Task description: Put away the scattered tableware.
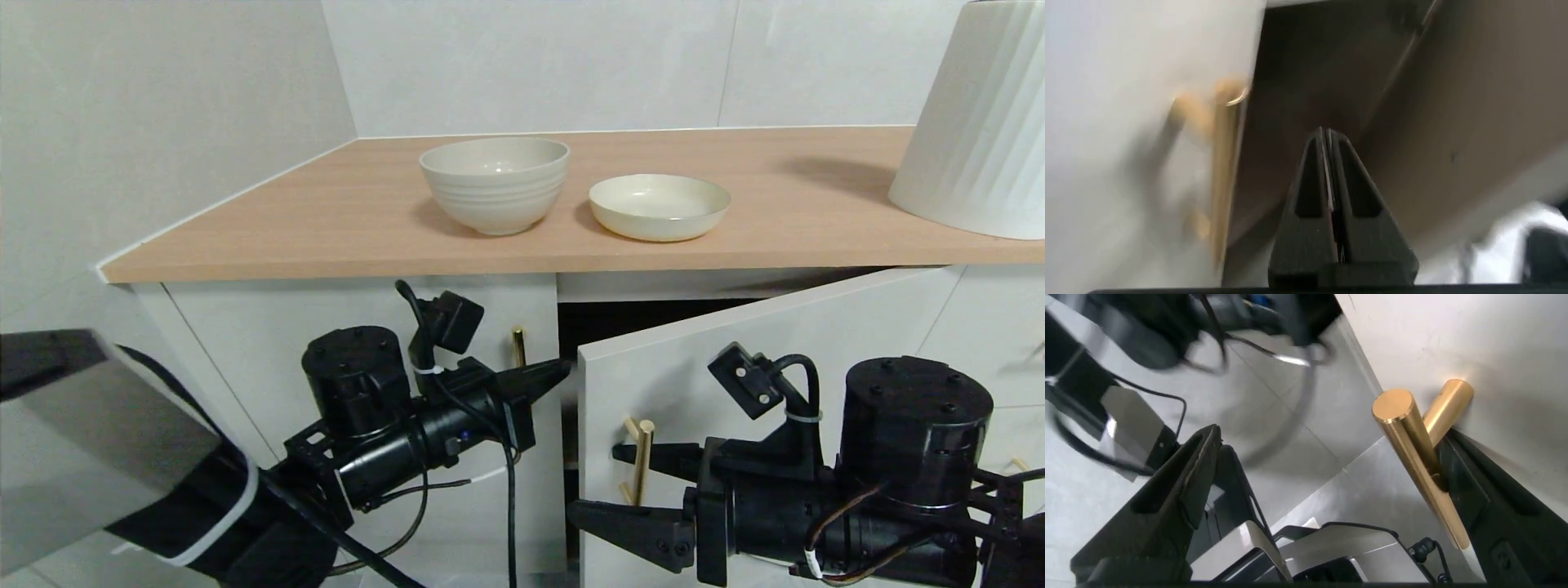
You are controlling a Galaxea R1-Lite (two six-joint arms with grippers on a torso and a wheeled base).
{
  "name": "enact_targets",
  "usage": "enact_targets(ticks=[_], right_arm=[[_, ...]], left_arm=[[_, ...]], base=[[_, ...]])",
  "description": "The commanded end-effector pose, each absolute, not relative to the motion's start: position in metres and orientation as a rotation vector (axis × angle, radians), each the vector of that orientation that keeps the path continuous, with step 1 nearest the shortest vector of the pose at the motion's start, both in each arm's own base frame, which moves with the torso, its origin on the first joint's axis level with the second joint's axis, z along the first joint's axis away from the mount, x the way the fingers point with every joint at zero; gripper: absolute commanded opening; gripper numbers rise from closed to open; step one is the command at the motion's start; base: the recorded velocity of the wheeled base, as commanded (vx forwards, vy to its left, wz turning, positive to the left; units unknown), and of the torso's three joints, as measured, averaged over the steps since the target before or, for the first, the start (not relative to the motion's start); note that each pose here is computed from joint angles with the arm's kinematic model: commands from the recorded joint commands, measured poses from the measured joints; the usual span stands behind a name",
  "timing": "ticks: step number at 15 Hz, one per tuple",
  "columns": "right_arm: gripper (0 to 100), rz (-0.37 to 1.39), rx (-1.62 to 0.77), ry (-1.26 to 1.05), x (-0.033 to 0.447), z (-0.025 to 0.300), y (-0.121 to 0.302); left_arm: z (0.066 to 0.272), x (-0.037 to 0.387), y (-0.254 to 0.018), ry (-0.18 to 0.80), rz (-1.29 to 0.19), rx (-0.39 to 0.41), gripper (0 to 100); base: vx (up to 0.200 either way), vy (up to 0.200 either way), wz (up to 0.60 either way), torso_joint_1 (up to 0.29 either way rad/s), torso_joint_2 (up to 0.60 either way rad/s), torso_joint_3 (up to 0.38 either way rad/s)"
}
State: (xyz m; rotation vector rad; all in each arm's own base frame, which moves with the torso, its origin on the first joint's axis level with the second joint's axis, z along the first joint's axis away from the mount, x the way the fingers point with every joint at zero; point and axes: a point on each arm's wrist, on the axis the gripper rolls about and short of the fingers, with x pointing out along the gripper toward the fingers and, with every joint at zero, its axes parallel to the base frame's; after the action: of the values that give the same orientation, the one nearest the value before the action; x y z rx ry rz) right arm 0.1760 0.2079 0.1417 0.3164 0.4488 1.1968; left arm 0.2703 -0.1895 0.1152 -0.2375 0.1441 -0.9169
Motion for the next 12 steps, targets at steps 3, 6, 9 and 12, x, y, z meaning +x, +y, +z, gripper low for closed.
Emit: enact_targets(ticks=[3, 6, 9, 12], right_arm=[[100, 1.193, 0.316, 0.452, 0.176, 0.141, 0.207], [100, 1.189, 0.315, 0.450, 0.176, 0.141, 0.207], [100, 1.182, 0.315, 0.444, 0.176, 0.142, 0.206], [100, 1.098, 0.266, 0.411, 0.179, 0.138, 0.199]], left_arm=[[0.083, 0.273, -0.205, 0.181, -0.928, -0.230, 0], [0.085, 0.268, -0.213, 0.148, -0.958, -0.236, 0], [0.082, 0.263, -0.220, 0.145, -0.981, -0.236, 0], [0.084, 0.260, -0.222, 0.142, -0.993, -0.235, 0]], base=[[0.000, 0.000, 0.00, 0.000, 0.00, 0.000], [0.000, 0.000, 0.00, 0.000, 0.00, 0.000], [0.000, 0.000, 0.00, 0.000, 0.00, 0.000], [0.000, 0.000, 0.00, 0.000, 0.00, 0.000]])
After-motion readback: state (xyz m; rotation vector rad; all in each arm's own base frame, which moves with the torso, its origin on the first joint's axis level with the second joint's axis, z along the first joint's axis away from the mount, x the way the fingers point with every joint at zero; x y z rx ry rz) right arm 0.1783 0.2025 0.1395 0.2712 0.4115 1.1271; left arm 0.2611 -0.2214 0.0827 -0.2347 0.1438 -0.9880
